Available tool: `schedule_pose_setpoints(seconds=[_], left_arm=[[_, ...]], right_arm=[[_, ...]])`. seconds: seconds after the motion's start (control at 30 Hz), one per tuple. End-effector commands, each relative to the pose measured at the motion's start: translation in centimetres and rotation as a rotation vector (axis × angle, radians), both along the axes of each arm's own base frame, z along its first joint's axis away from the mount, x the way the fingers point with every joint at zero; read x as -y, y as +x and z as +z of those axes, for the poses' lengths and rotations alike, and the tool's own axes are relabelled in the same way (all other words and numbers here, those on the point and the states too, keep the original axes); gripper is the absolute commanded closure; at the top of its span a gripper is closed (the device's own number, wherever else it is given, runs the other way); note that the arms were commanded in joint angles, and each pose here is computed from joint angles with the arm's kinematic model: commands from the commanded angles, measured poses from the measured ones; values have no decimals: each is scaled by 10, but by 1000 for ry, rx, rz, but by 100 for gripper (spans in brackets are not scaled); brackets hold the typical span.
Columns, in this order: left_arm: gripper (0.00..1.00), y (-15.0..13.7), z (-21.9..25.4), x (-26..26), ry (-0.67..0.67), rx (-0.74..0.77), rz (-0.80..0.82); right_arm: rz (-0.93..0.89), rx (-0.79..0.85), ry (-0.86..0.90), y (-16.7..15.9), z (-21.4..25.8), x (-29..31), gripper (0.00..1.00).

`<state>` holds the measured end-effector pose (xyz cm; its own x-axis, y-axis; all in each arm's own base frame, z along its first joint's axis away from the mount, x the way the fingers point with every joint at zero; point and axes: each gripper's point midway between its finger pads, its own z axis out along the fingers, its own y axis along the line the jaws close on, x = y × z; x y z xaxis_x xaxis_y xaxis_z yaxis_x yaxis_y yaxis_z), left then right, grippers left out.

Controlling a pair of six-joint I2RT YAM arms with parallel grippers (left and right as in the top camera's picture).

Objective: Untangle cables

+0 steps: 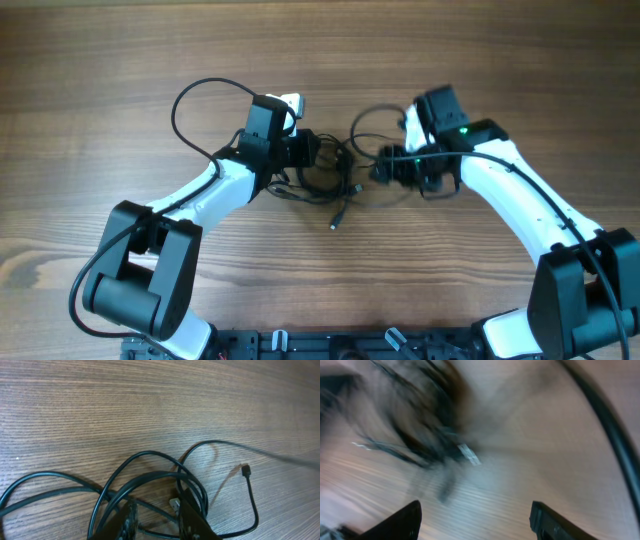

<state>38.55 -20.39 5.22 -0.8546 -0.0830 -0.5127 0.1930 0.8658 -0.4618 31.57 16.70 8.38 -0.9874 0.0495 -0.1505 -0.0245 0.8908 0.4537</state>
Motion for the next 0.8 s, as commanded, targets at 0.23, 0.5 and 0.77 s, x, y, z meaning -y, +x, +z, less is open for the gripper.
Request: schedule_pose_setpoints(seconds=[0.23, 0.5, 0.77], left_arm=[[81, 6, -16, -25, 113, -5, 88], [76, 23, 5, -61, -79, -83, 112], [31, 23, 33, -58, -144, -89, -29]], right_arm=[[24, 132, 85, 28, 12, -17, 43], [57, 5, 141, -1, 10, -23, 22], [-31, -138, -140, -26, -1, 39, 13]])
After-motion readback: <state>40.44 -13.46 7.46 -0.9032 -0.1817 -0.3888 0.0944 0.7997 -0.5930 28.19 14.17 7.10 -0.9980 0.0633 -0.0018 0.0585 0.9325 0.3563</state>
